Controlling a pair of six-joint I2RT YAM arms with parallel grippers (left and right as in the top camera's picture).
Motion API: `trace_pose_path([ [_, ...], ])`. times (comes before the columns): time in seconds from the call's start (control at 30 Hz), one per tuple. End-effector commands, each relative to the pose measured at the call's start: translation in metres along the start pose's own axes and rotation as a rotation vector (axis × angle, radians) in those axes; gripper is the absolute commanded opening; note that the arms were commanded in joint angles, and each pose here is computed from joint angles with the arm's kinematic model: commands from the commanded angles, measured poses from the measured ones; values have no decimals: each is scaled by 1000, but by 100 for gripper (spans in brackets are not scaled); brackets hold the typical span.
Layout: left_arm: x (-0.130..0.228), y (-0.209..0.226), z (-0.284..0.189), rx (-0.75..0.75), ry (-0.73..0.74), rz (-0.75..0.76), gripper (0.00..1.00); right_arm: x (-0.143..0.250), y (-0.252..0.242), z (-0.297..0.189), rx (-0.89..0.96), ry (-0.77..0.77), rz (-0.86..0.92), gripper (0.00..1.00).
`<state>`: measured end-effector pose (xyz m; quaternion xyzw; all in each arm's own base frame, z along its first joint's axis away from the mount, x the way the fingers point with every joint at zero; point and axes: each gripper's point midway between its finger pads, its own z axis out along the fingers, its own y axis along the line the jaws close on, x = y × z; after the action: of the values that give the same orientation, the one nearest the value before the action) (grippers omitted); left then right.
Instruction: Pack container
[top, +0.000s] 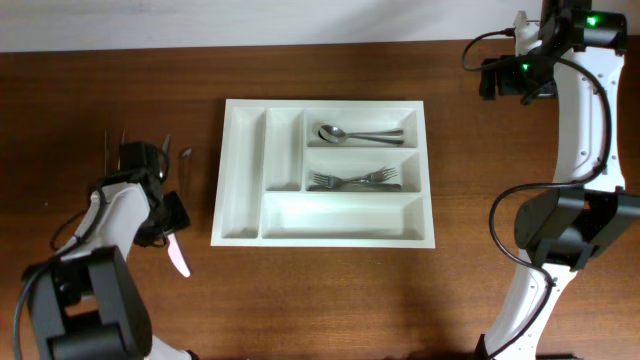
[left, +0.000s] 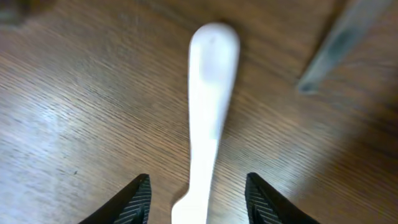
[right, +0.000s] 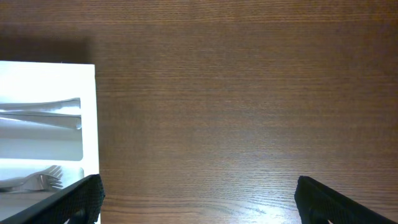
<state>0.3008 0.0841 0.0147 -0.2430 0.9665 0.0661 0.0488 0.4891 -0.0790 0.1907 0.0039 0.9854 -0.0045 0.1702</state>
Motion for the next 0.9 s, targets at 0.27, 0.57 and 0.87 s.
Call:
trace_pose_path([
  [0.27, 18, -2, 35, 10, 116, -14, 45, -3, -2, -7, 9, -19, 7, 99],
  [0.57, 11, -5, 38, 17, 92, -17, 9, -3, -2, -7, 9, -19, 7, 99],
  [0.87, 3, -6, 33, 25, 66, -20, 2, -3, -2, -7, 9, -19, 7, 99],
])
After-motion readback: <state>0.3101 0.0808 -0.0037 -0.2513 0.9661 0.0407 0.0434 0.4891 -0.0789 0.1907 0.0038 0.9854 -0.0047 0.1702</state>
